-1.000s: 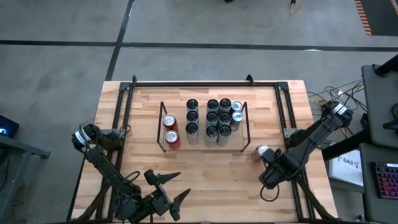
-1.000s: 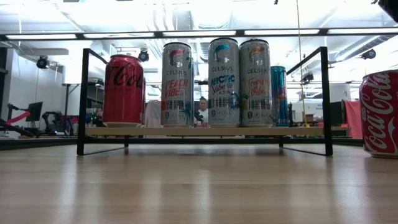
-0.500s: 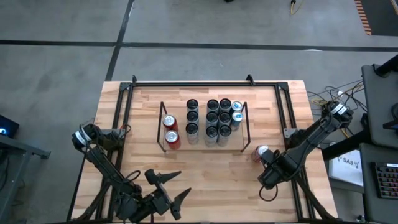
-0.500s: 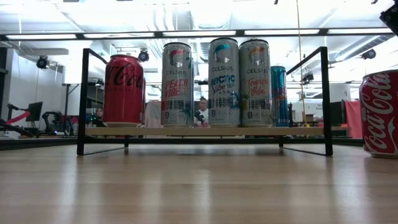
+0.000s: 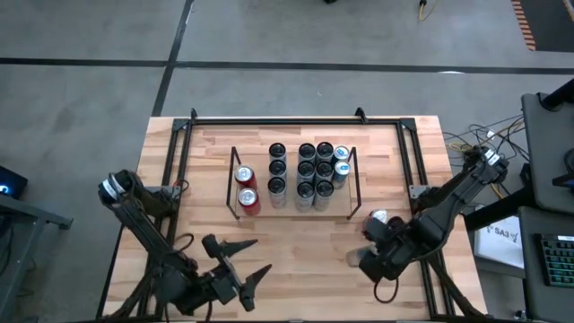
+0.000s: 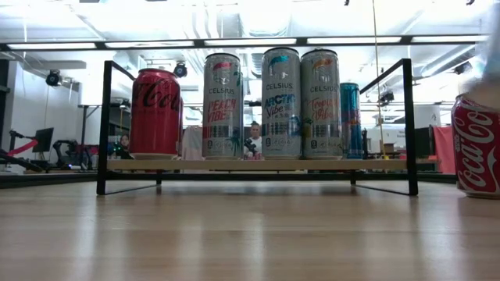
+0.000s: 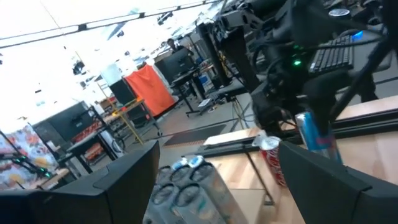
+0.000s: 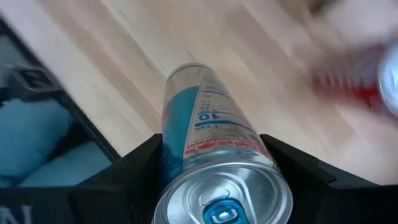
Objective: Place canned beverage on shelf
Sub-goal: Put the blue soda can on the shelf aligned with the other blue soda can
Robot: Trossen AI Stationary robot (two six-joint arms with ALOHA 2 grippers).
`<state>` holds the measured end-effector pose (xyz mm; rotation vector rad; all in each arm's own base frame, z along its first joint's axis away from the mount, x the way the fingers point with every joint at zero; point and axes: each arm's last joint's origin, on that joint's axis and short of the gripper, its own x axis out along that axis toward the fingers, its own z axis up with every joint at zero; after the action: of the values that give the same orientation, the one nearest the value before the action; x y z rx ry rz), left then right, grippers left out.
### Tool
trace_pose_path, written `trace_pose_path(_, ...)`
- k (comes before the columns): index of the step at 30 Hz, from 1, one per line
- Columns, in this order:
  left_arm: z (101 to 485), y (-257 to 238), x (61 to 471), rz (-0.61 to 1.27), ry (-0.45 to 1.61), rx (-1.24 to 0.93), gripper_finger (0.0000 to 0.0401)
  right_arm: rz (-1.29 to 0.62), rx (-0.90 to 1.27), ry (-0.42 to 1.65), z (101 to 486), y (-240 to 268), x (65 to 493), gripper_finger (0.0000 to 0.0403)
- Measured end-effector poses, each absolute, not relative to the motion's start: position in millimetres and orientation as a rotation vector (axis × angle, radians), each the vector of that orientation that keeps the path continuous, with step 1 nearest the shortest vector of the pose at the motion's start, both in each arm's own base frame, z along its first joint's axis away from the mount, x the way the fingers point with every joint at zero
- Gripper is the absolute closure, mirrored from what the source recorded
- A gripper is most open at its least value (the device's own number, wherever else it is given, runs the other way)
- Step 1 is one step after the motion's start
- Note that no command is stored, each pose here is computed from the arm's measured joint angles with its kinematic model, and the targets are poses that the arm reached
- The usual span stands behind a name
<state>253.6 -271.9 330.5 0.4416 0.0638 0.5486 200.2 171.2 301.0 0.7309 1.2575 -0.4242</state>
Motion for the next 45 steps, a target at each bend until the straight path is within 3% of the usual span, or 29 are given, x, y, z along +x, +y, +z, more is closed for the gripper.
trace_pose_path(9, 369, -238, 250, 0.487, 0.008, 0.603, 0.0090, -0.305, 0.472, 0.985, 326, 166, 240, 0.0172)
trace_pose_path(17, 400, -189, 264, 0.261, -0.185, 0.805, 0.0090, -0.389, 0.224, 0.804, 343, 147, 271, 0.0172)
trace_pose_path(20, 403, -163, 269, 0.198, -0.156, 0.737, 0.0090, -0.402, 0.202, 0.769, 345, 143, 278, 0.0172)
trace_pose_path(25, 378, -127, 276, 0.046, 0.130, 0.450, 0.0090, -0.390, 0.195, 0.764, 345, 140, 282, 0.0171)
trace_pose_path(29, 349, -122, 282, 0.031, 0.328, 0.319, 0.0090, -0.383, 0.195, 0.758, 345, 140, 283, 0.0171)
trace_pose_path(38, 295, -143, 323, 0.059, 0.435, 0.295, 0.0090, -0.353, 0.182, 0.726, 345, 142, 287, 0.0171)
trace_pose_path(45, 275, -148, 349, 0.315, 0.434, 0.392, 0.0090, -0.342, 0.166, 0.718, 346, 143, 288, 0.0171)
